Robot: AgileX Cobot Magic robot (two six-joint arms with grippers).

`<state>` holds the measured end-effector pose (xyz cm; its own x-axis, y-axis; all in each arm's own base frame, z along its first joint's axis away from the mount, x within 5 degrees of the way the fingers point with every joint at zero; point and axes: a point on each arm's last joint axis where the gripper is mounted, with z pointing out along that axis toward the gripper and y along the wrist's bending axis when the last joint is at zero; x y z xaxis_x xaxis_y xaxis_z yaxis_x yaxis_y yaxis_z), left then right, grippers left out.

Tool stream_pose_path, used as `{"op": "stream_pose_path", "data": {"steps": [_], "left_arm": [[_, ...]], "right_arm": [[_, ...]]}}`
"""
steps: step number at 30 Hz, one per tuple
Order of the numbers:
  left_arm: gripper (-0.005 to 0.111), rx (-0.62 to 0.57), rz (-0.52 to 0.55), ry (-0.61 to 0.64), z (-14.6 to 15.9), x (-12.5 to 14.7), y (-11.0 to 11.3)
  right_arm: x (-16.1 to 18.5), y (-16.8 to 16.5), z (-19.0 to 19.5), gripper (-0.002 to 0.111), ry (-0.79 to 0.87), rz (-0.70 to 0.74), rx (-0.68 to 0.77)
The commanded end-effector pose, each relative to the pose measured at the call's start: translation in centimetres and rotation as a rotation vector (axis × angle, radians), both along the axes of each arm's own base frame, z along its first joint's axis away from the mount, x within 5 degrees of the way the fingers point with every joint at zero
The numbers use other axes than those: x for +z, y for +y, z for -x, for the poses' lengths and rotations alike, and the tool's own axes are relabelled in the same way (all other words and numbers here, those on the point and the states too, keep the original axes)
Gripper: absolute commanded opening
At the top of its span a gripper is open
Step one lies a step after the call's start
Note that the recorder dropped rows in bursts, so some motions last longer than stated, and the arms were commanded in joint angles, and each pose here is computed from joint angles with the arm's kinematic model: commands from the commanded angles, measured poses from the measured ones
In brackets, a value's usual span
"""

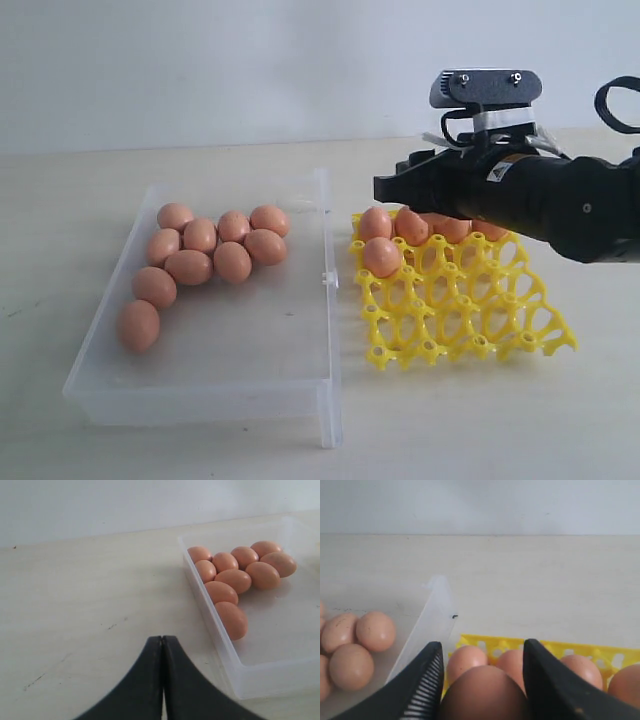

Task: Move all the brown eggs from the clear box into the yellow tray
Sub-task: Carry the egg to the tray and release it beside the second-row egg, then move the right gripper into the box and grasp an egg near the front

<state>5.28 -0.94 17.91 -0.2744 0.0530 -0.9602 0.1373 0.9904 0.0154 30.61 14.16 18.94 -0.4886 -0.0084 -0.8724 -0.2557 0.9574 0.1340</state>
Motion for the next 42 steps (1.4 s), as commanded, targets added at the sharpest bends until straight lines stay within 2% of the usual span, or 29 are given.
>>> {"op": "stream_pose_path", "data": {"steps": [1,18,32,34,39,40,42], "left_arm": [[0.000,-0.003,0.004,-0.019,0.0,0.3,0.0],[0.000,-0.003,0.004,-0.019,0.0,0.3,0.0],[0.000,-0.003,0.004,-0.019,0.0,0.3,0.0],[0.000,-0.003,0.004,-0.019,0.0,0.3,0.0],[0.000,-0.003,0.004,-0.019,0.0,0.3,0.0],[0.000,-0.003,0.004,-0.019,0.0,0.3,0.0],[0.000,-0.003,0.004,-0.019,0.0,0.3,0.0]], "right_arm": [[-1.2,-0.6,-0.6,0.000,0.018,-0.007,-0.033],[-5.2,-0.5,-1.5,0.000,0.050,0.017,-0.064],[-5.3,-0.5,-1.6,0.000,0.051,-0.018,-0.087],[-5.3,-0.5,-1.6,0.011,0.047,-0.010,-0.074],[-5.2,-0.5,-1.7,0.059,0.032,-0.014,-0.078],[-5.1,-0.5,-1.7,0.063,0.030,-0.014,-0.078],[-5.1,-0.5,-1.7,0.063,0.030,-0.014,-0.078]]}}
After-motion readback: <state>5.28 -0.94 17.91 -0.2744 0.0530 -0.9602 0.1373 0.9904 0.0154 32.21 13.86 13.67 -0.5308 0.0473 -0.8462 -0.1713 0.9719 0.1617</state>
